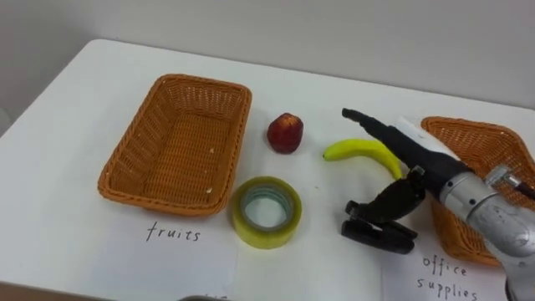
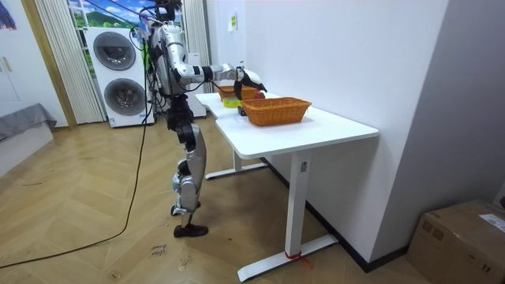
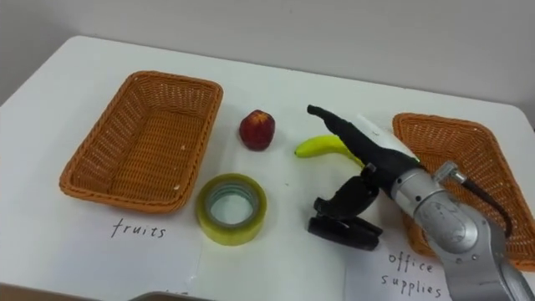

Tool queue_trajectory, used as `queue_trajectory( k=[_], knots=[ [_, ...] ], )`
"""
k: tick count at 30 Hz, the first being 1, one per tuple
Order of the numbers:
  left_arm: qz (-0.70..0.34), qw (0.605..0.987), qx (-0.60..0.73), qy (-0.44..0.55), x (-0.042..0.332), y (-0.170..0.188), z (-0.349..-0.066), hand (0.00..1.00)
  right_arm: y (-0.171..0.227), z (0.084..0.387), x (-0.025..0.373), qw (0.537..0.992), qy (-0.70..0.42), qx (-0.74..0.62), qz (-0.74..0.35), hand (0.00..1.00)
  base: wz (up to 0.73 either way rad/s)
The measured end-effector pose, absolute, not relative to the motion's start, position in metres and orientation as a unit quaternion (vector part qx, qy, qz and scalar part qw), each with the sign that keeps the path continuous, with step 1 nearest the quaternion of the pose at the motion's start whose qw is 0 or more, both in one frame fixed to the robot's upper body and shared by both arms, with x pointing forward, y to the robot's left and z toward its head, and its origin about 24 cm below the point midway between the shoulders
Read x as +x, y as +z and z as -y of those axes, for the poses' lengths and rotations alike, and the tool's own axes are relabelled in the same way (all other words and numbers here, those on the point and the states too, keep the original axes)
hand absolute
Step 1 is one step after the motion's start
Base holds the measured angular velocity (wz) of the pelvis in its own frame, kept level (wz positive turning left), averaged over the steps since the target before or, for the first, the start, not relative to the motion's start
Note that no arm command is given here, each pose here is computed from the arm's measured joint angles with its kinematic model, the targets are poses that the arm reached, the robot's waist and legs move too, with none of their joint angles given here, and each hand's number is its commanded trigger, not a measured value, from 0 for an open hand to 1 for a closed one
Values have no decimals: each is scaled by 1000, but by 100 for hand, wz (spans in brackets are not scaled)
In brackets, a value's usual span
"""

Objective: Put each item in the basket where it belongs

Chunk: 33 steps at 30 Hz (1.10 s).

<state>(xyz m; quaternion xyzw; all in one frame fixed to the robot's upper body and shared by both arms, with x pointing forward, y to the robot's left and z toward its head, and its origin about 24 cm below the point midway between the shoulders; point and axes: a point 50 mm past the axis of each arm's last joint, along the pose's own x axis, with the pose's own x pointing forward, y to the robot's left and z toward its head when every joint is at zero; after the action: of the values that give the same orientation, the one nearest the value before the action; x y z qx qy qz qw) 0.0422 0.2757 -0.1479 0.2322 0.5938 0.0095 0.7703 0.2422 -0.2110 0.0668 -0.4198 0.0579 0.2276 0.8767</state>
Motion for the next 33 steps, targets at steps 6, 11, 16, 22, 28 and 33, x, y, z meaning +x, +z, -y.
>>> queue_trajectory(
  k=[6, 11, 16, 22, 28, 33],
  knots=[
    [-596, 770, 229, 4, 43, -148, -276, 0, 63, 212, 241, 868, 232, -433, -77, 0, 0],
    [-596, 770, 229, 3, 44, -148, -276, 0, 55, 215, 236, 858, 243, -440, -107, 0, 0],
    [-597, 766, 238, -4, 43, -147, -278, 0, 42, 219, 232, 856, 248, -433, -138, 0, 0],
    [-599, 764, 238, -4, 41, -148, -278, 0, 40, 220, 231, 855, 250, -432, -142, 0, 0],
    [-598, 765, 238, -4, 42, -147, -278, 0, 40, 220, 231, 855, 250, -432, -142, 0, 0],
    [-597, 765, 242, -13, 44, -148, -275, 0, 31, 222, 229, 850, 252, -434, -161, 0, 0]
  ],
)
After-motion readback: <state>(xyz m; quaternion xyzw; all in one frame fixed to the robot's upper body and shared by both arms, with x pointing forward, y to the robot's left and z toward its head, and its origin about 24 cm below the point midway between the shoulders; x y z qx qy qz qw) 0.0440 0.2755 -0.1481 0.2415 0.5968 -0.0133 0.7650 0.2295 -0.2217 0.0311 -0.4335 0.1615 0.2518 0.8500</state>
